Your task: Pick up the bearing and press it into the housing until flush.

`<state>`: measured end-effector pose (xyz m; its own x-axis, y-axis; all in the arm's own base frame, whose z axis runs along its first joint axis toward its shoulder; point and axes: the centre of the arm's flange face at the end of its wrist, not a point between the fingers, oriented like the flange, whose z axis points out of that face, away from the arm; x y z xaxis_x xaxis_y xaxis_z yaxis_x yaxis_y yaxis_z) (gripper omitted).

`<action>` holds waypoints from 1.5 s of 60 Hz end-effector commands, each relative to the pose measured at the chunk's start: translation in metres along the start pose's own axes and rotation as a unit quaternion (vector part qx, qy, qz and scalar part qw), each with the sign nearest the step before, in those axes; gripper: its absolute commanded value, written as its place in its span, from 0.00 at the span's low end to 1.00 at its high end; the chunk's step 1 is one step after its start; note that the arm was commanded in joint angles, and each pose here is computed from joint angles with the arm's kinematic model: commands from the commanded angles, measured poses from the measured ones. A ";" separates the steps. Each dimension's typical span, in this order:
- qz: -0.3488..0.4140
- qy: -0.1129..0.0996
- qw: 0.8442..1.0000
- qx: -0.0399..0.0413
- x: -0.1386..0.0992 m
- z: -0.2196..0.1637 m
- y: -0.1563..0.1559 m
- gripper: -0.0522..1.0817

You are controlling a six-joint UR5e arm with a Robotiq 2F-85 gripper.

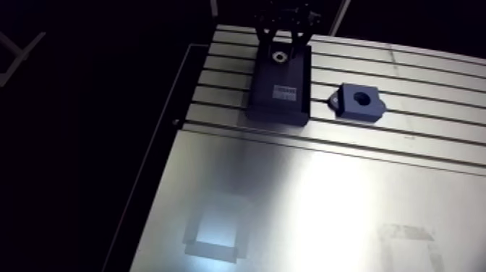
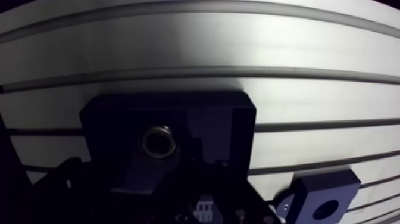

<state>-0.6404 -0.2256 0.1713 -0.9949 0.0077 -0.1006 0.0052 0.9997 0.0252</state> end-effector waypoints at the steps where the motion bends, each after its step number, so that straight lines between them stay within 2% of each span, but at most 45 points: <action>1: 0.000 0.000 1.000 -0.004 0.000 0.002 0.001 0.45; 14: -0.001 0.000 1.000 -0.010 0.001 0.004 0.002 0.47; 90: -0.005 0.000 1.000 -0.010 0.001 0.003 0.002 0.51</action>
<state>-0.6412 -0.2238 0.1681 -0.9950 -0.0010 -0.1003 -0.0054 0.9990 0.0443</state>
